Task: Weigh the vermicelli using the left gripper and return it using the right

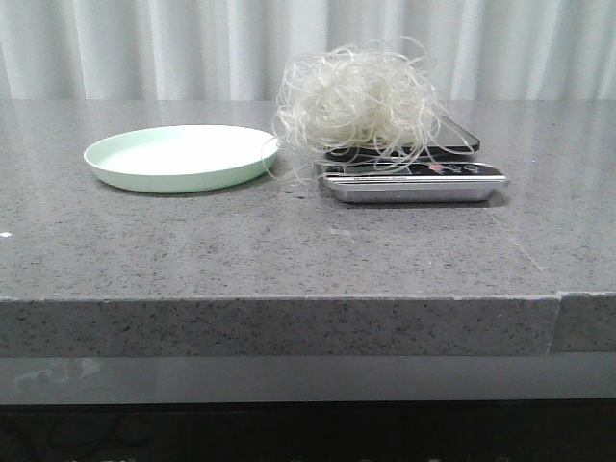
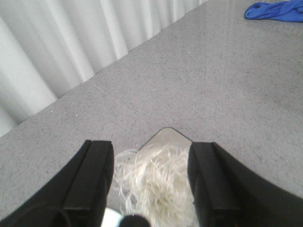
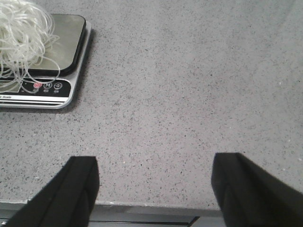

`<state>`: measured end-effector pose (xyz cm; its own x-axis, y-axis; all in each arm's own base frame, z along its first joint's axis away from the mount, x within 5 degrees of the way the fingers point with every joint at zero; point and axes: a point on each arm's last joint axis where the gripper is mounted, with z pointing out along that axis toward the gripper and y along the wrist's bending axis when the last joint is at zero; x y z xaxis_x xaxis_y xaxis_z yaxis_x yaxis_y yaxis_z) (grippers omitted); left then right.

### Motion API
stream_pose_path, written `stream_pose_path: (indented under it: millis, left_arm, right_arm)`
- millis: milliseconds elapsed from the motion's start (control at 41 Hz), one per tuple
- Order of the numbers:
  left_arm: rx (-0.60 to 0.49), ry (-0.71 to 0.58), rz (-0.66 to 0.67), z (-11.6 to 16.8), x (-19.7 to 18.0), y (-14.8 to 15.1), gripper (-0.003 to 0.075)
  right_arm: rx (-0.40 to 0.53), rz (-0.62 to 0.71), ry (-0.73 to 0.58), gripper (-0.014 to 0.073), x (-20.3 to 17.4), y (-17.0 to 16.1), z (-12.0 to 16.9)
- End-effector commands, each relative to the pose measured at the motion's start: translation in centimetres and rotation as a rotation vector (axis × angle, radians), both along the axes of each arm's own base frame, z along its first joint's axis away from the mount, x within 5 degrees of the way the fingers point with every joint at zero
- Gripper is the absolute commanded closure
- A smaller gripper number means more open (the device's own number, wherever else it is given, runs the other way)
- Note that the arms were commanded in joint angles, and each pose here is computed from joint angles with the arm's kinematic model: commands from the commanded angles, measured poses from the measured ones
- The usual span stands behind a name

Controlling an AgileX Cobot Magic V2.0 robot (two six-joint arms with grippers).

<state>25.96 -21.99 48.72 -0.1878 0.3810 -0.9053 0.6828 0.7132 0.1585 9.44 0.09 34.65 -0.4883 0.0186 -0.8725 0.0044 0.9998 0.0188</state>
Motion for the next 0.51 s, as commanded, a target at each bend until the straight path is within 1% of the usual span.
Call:
stream_pose_path:
  millis: [0,219,487]
  left_arm:
    - [-0.080,-0.095,-0.003,2.9,-2.9,2.4,0.0300]
    - [-0.098,-0.114,-0.003,1.6,-7.1,5.9,0.0300]
    - [-0.132,-0.123,-0.005,-2.3,-12.3,10.4,0.0300]
  right_arm:
    - [-0.005,0.003,-0.064,0.0000,0.3,0.0,1.3]
    - [-0.005,0.002,-0.045,0.0000,0.3,0.0,1.1]
    - [-0.006,0.003,-0.043,0.0000,0.2,0.0,1.1]
